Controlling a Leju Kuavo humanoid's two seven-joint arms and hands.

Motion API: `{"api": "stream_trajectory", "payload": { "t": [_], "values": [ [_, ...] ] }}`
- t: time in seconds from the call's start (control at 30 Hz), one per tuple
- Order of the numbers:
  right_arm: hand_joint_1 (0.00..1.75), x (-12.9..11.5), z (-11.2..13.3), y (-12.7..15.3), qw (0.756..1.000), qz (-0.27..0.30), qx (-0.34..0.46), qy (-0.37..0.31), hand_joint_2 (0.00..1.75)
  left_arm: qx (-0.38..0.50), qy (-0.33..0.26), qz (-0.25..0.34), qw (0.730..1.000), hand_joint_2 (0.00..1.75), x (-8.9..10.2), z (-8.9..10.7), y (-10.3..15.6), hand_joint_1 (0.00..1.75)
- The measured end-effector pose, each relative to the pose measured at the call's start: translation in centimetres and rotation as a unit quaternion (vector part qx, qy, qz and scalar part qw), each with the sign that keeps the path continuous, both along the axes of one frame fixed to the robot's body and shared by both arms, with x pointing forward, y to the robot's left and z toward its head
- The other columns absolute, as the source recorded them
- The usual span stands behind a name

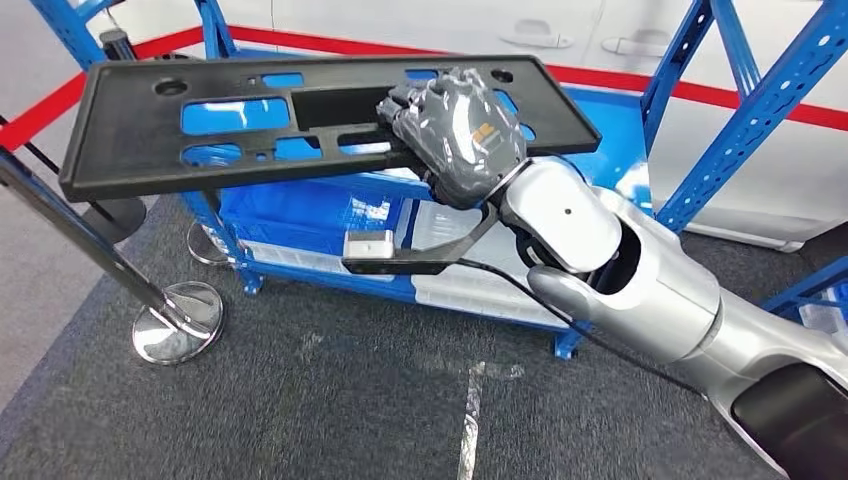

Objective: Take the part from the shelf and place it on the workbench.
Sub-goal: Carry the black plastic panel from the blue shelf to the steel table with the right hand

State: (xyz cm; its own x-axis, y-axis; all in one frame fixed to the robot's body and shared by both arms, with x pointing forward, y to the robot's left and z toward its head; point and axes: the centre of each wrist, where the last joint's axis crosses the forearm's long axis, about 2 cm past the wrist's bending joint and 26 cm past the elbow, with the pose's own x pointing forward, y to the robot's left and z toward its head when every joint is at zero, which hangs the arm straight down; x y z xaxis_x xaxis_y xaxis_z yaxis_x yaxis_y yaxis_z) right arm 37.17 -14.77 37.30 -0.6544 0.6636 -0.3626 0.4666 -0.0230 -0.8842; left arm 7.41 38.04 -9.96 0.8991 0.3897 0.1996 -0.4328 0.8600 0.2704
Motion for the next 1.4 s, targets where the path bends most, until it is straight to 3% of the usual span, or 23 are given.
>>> {"api": "stream_trajectory", "payload": {
  "t": [1.4],
  "values": [
    [1.75, 0.09, -0.66, -0.1, 1.0, -0.01, 0.0, 0.029, 1.75, -0.004, 0.008, 0.002, 1.0, 1.75, -0.11, -0.05, -0.22, 0.0]
  ]
}}
